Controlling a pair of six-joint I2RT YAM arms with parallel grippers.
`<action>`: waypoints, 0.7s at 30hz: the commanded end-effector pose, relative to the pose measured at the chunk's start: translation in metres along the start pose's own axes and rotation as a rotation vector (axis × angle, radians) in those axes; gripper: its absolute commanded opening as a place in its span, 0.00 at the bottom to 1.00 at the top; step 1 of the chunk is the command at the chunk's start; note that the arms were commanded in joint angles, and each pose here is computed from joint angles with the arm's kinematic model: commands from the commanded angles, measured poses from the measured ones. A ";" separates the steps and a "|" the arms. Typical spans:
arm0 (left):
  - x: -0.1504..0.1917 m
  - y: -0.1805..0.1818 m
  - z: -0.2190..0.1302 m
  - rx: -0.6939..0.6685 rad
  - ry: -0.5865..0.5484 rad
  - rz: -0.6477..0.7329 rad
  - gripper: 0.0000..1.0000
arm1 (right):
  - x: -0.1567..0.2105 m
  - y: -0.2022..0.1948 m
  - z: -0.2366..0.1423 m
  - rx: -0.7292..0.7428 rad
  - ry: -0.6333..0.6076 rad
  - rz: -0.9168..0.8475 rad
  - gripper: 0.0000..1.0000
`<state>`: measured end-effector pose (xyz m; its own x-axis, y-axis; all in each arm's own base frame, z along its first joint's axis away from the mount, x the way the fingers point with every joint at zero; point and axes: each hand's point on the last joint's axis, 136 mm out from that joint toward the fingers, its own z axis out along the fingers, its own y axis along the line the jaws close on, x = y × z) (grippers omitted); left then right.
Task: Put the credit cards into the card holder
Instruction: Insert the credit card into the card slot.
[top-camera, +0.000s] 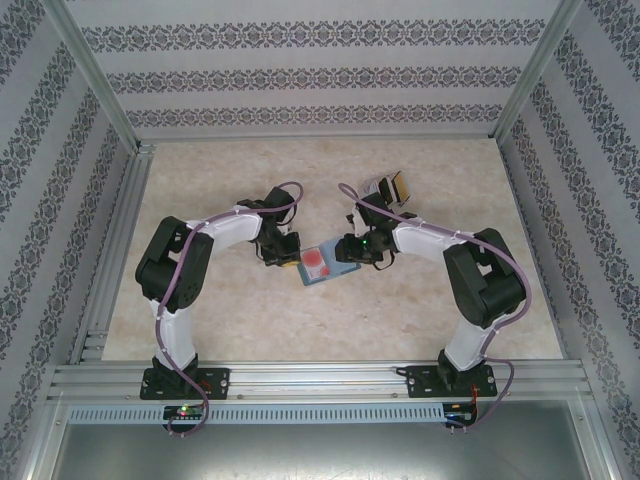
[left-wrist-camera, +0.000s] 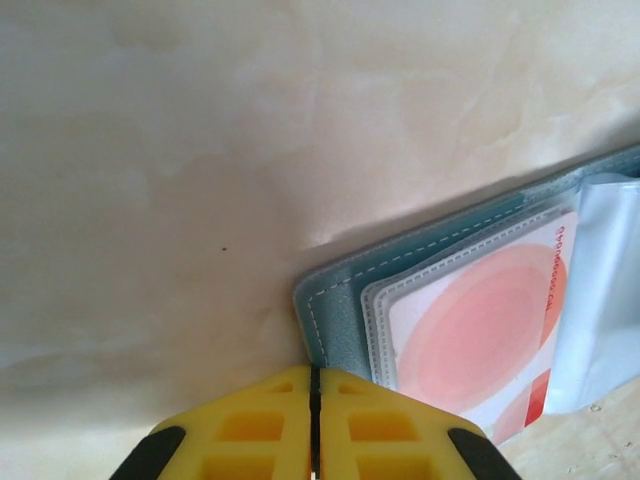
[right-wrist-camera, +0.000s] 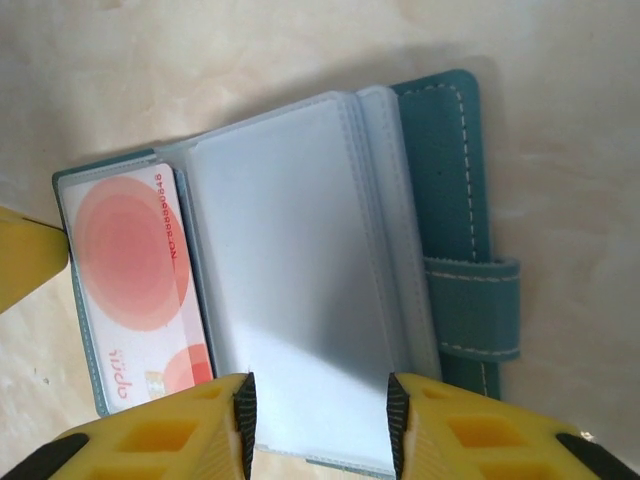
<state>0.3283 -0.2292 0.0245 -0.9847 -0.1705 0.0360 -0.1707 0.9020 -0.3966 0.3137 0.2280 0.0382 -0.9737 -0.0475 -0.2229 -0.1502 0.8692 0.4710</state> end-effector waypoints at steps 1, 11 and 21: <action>-0.006 -0.019 -0.031 0.030 -0.051 0.051 0.11 | 0.005 0.001 -0.013 0.012 -0.008 -0.020 0.42; -0.043 -0.046 -0.052 0.108 -0.125 0.053 0.16 | 0.026 0.016 -0.018 -0.093 0.030 0.031 0.37; -0.056 -0.043 -0.009 0.108 -0.035 0.048 0.15 | 0.044 0.000 0.004 -0.052 0.054 0.067 0.33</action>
<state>0.4005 -0.2587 0.0611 -0.9841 -0.1653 -0.0651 -0.1114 0.8596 -0.4987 0.2675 0.2255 0.0297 -0.9900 -0.0305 -0.1379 -0.0992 0.8450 0.5255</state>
